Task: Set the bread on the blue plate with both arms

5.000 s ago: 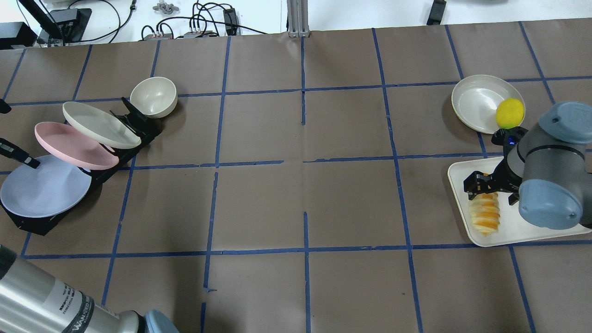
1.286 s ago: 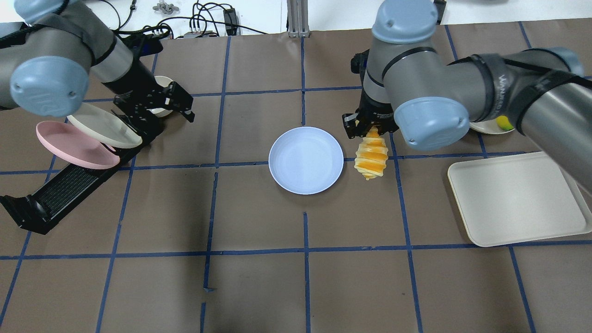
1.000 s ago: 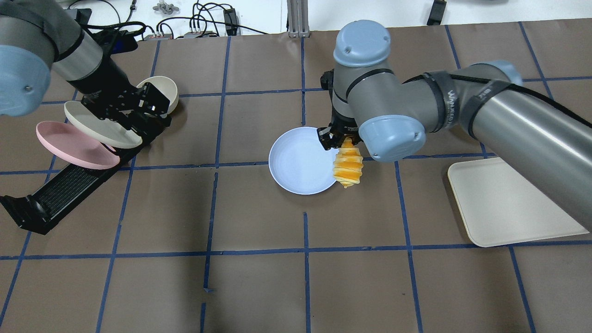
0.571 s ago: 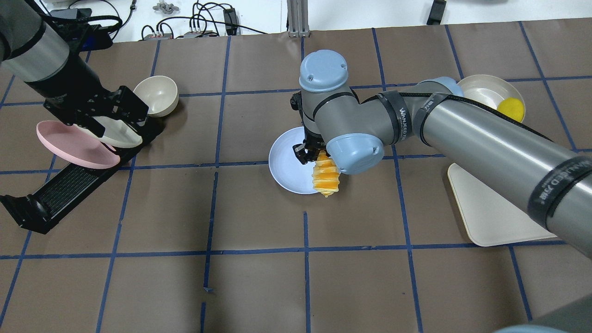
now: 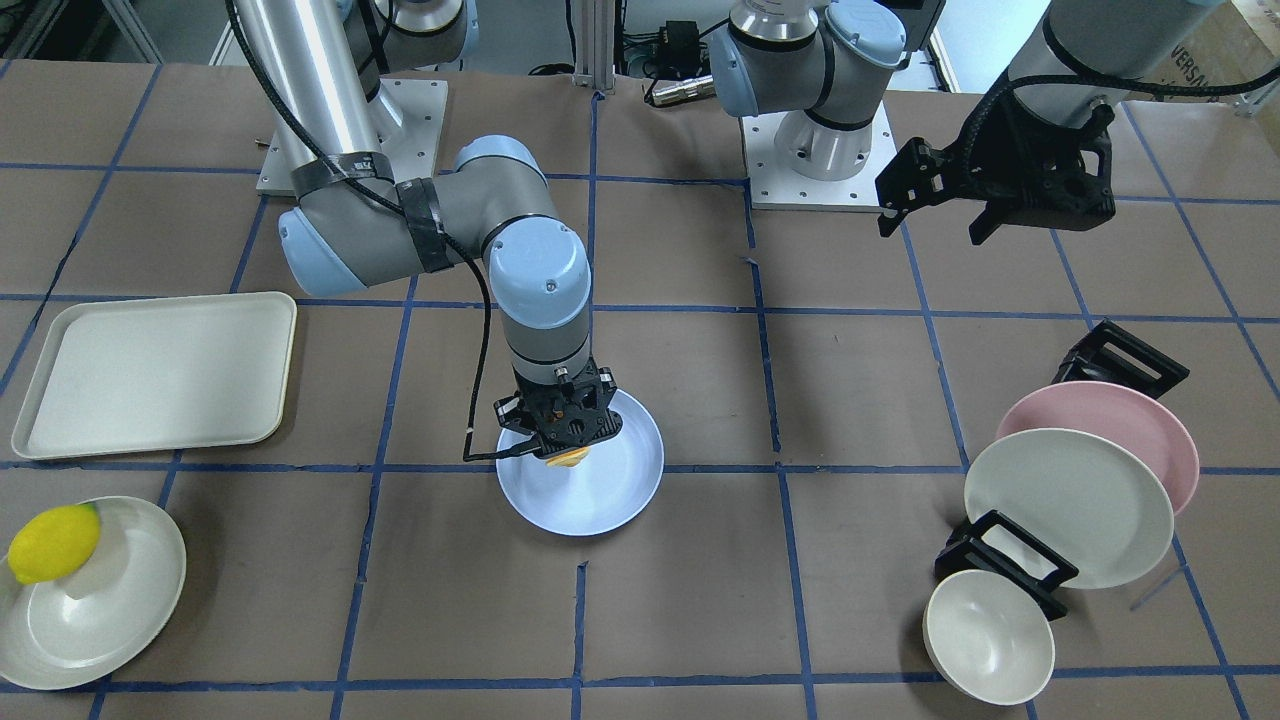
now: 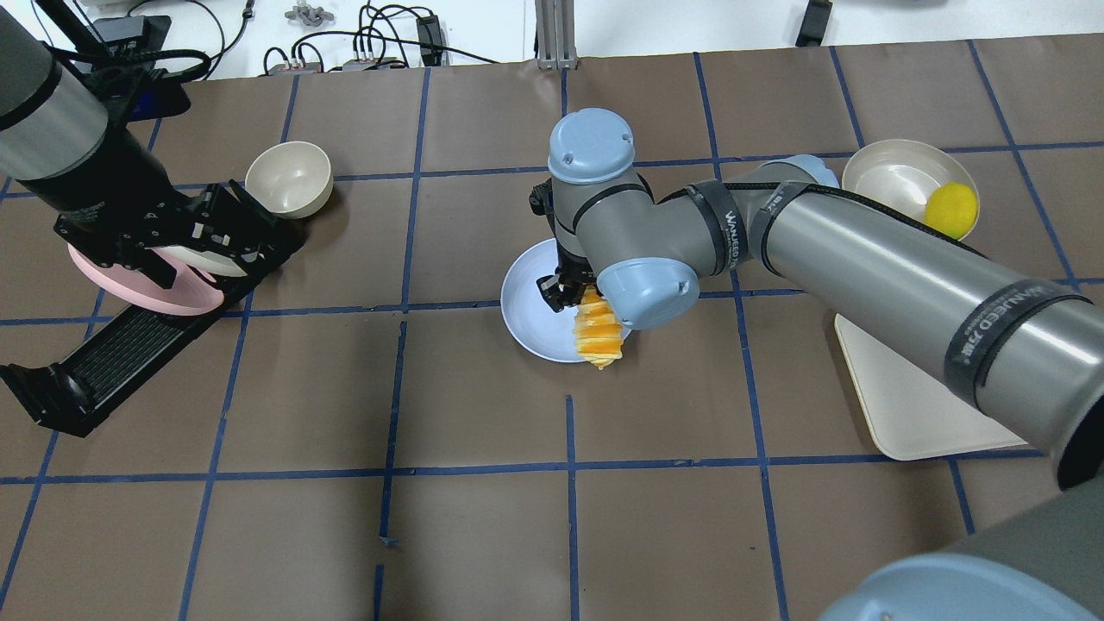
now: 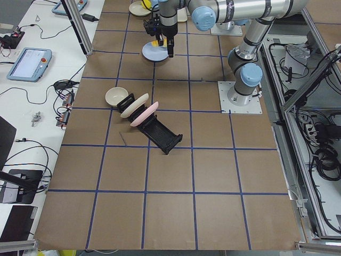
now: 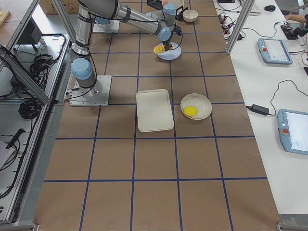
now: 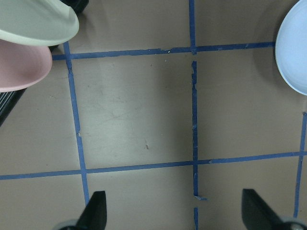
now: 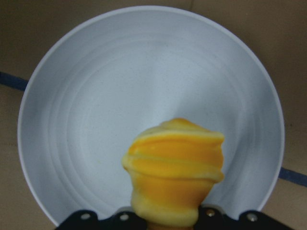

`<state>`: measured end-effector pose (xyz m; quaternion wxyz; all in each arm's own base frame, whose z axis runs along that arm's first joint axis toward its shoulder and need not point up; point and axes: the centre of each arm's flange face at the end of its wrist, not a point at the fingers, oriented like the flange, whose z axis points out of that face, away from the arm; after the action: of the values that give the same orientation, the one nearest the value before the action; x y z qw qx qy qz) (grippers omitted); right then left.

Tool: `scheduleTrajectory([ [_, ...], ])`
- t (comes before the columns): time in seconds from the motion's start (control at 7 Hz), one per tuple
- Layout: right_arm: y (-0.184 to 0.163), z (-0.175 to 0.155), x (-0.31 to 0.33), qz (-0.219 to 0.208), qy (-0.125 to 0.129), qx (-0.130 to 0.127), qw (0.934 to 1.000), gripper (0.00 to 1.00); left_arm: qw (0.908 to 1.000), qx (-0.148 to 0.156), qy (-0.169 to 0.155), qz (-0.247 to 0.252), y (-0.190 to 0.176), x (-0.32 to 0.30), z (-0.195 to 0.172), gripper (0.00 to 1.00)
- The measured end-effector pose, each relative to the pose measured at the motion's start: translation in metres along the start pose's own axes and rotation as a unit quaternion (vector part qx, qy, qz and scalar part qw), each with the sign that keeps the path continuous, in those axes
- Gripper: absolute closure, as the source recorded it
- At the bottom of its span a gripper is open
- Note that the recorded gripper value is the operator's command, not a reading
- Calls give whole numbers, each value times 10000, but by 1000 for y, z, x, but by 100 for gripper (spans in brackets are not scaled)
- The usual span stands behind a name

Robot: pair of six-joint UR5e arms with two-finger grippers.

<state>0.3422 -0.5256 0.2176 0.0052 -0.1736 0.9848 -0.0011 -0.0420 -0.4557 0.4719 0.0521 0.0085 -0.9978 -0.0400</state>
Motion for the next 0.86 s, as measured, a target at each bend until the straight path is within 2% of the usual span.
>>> scheduleTrajectory([
  [0.14, -3, 8, -5, -35, -20, 46, 10000, 71, 10000, 26, 41, -59, 2, 1, -1, 0],
  [0.29, -4, 15, -10, -73, -41, 77, 9999, 1, 9999, 40, 58, -105, 3, 3, -2, 0],
  [0.57, -5, 18, -15, -103, -59, 112, 9999, 0, 9981, -1, 83, -607, 5, 9, 2, 0],
  [0.86, -5, 17, -16, -113, -75, 125, 9998, 0, 9969, -19, 87, -776, 7, 14, 4, 0],
])
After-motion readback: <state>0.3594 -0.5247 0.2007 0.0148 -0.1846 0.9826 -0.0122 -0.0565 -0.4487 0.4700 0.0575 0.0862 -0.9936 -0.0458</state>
